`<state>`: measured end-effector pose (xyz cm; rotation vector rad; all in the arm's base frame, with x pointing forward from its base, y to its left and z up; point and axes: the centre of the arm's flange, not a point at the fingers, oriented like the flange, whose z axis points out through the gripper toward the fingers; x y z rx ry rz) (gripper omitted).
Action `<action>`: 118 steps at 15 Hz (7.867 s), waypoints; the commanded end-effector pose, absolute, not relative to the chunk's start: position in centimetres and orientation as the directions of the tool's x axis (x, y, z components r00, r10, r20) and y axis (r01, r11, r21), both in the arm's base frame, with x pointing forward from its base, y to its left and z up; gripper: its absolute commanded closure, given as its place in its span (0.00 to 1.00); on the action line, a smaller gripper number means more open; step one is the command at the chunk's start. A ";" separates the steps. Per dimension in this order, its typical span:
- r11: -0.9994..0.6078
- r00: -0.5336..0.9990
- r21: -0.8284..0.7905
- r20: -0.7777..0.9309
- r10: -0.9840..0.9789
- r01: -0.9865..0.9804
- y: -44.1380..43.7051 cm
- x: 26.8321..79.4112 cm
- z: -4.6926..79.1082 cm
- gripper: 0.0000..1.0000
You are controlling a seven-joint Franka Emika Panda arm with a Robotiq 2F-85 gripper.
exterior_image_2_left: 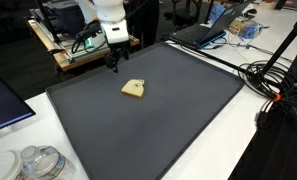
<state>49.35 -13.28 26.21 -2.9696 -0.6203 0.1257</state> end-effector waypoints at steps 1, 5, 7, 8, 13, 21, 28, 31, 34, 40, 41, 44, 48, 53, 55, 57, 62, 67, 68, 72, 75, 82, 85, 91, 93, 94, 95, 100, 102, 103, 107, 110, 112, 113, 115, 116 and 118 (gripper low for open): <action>-0.825 0.827 -0.075 0.001 0.562 0.561 -13.2 47.9 25.3 0.00; -0.696 0.700 -0.078 0.098 0.707 0.714 -14.0 47.3 23.9 0.00; -0.661 0.663 -0.056 0.104 0.742 0.748 -14.6 47.3 23.1 0.00; -0.643 0.644 -0.049 0.114 0.756 0.764 -14.8 47.2 22.7 0.00; -0.654 0.656 -0.059 0.114 0.746 0.754 -14.5 47.5 22.7 0.00; -0.608 0.606 -0.007 0.074 0.792 0.794 -13.6 48.3 21.1 0.00; -0.544 0.544 0.083 0.023 0.839 0.835 -13.0 49.4 18.0 0.00; -0.531 0.532 0.086 0.015 0.847 0.843 -12.8 49.8 16.8 0.00; -0.516 0.518 0.087 0.002 0.856 0.852 -12.5 50.3 15.9 0.00; -0.481 0.484 0.085 -0.027 0.875 0.873 -11.9 51.1 14.9 0.00; -0.476 0.480 0.087 -0.034 0.876 0.875 -11.8 51.3 14.8 0.00; -0.467 0.472 0.087 -0.048 0.880 0.880 -11.5 51.5 14.4 0.00; -0.455 0.460 0.080 -0.063 0.885 0.887 -11.1 51.5 14.1 0.41; -0.450 0.457 0.103 -0.070 0.887 0.887 -10.6 51.6 14.9 0.75; -0.449 0.458 0.110 -0.076 0.886 0.887 -10.4 51.7 15.4 0.88; -0.453 0.463 0.111 -0.081 0.883 0.884 -10.1 51.7 15.6 0.99; -0.458 0.467 0.110 -0.087 0.880 0.882 -9.5 51.9 15.7 0.97; -0.468 0.475 0.093 -0.079 0.876 0.879 -9.4 51.9 15.8 0.97; -0.466 0.473 0.089 -0.080 0.877 0.880 -9.4 52.0 15.8 0.97; -0.450 0.456 0.089 -0.065 0.888 0.889 -9.0 52.0 16.1 0.65; -0.440 0.445 0.077 -0.062 0.893 0.895 -8.2 52.0 16.6 0.51; -0.431 0.435 0.066 -0.070 0.898 0.900 -7.7 51.7 17.7 0.02; -0.422 0.425 0.052 -0.070 0.903 0.905 -7.7 51.5 18.1 0.00; -0.448 0.448 0.026 -0.071 0.891 0.894 -7.7 52.5 19.7 0.00; -0.515 0.515 0.027 -0.066 0.854 0.857 -8.8 53.8 20.8 0.00; -0.544 0.543 -0.004 -0.051 0.838 0.839 -9.2 54.4 21.4 0.00; -0.597 0.596 -0.019 -0.040 0.802 0.802 -9.9 55.2 22.1 0.00; -0.680 0.681 -0.072 -0.023 0.732 0.729 -13.3 58.4 24.7 0.00; -0.662 0.666 -0.108 0.001 0.746 0.742 -14.7 59.3 25.2 0.00; -0.650 0.657 -0.131 0.015 0.754 0.749 -15.2 59.6 25.3 0.00; -0.517 0.541 -0.186 0.115 0.833 0.836 -16.9 60.9 24.9 0.00; -0.383 0.414 -0.187 0.171 0.894 0.904 -17.9 61.5 24.1 0.00; -0.288 0.320 -0.174 0.195 0.927 0.942 -18.6 61.8 23.2 0.00; -0.244 0.273 -0.159 0.205 0.940 0.957 -18.9 62.0 22.7 0.00; -0.173 0.200 -0.138 0.211 0.957 0.975 -19.5 62.3 21.7 0.00; -0.144 0.174 -0.136 0.234 0.957 0.980 -19.8 62.4 21.3 0.00; -0.081 0.110 -0.118 0.258 0.960 0.990 -20.5 62.6 20.4 0.00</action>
